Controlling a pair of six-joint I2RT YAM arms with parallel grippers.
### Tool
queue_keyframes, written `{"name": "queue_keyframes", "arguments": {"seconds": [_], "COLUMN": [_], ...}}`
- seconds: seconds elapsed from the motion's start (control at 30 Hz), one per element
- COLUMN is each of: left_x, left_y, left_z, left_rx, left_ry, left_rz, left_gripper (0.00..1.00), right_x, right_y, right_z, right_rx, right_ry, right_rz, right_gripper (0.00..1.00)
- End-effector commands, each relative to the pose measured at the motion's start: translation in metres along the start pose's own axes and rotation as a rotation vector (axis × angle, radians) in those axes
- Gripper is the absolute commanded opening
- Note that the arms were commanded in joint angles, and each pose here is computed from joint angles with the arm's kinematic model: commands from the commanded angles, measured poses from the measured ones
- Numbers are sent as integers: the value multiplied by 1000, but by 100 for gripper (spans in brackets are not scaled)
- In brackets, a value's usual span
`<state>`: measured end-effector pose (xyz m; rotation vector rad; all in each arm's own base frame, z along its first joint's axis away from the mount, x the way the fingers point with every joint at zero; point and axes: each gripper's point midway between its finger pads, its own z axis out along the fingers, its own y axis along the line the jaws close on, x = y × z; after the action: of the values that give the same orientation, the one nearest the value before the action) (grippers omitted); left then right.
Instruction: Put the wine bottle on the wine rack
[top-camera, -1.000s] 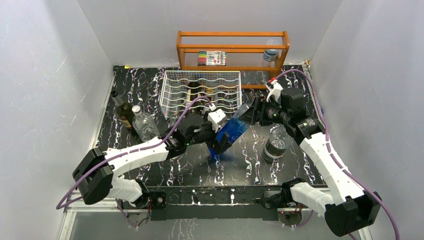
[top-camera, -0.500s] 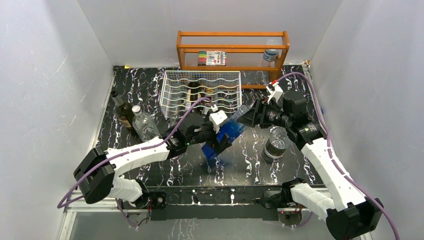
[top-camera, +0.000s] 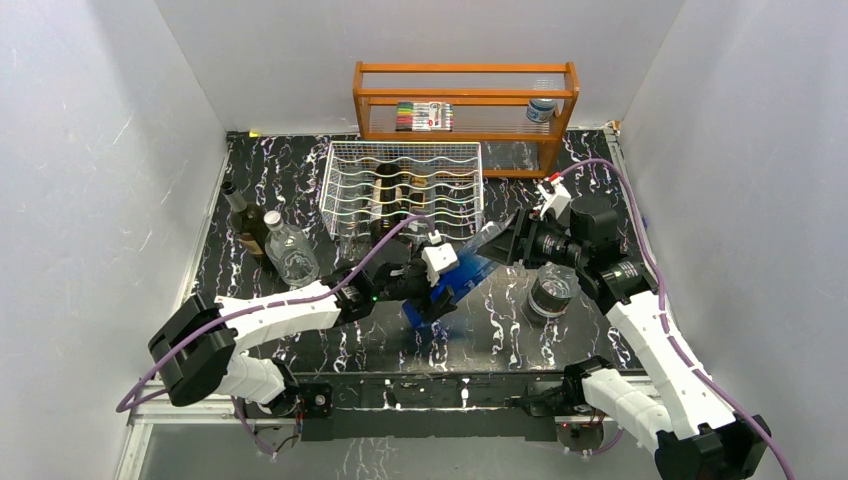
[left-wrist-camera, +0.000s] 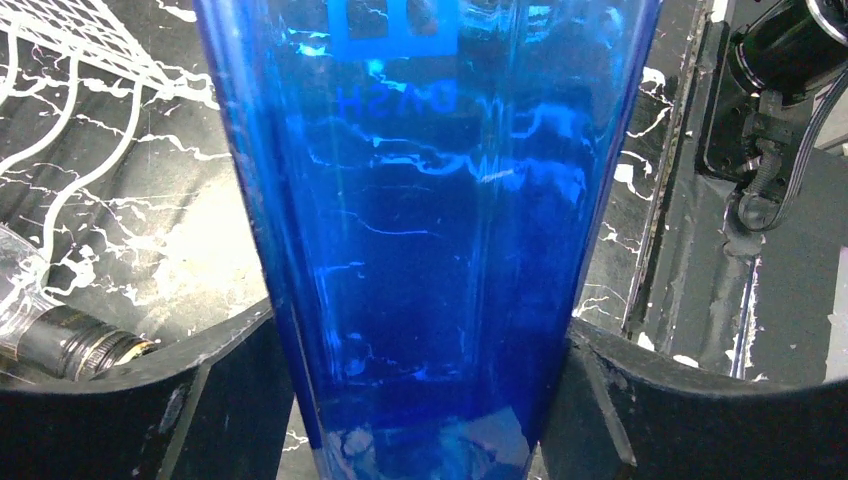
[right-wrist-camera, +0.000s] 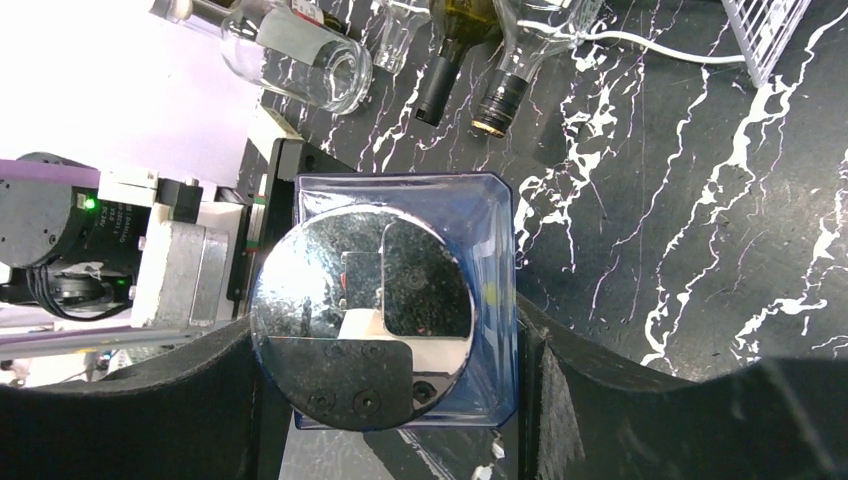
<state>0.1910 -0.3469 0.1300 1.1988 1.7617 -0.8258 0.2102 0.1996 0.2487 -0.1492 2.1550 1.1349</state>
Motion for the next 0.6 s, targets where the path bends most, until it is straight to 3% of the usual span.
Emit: {"name": "queue_keyframes", "arguments": {"seconds": [0.0,0.1,0.3,0.37,0.47,0.57], "left_x": [-23,-23,-27,-31,-34,-39], "left_y": [-10,-9,-2,0,4,8], "left_z": [4,8,4,1,-6,-15], "left_rx": [30,8,-41,-58,-78,-105], "left_ry": [-73,-64,-96,-110,-115,-123], "left_rz": [41,47,65,84,134,194], "left_gripper": [72,71,25,0,0,0], "right_x": [-33,-37,-33,-30,-30,-31], "right_y": [50,55,53,49,42,38], "right_z": [-14,-16,-15,-15,-16,-21], "right_rx": [-170,-185,-175,-158,-121,-93], "right_ry": [-111,-120,-104,-97,-112,-138], "right_rz": [0,15,23,25,12,-19], "right_gripper": [27,27,28,29,37,57]}}
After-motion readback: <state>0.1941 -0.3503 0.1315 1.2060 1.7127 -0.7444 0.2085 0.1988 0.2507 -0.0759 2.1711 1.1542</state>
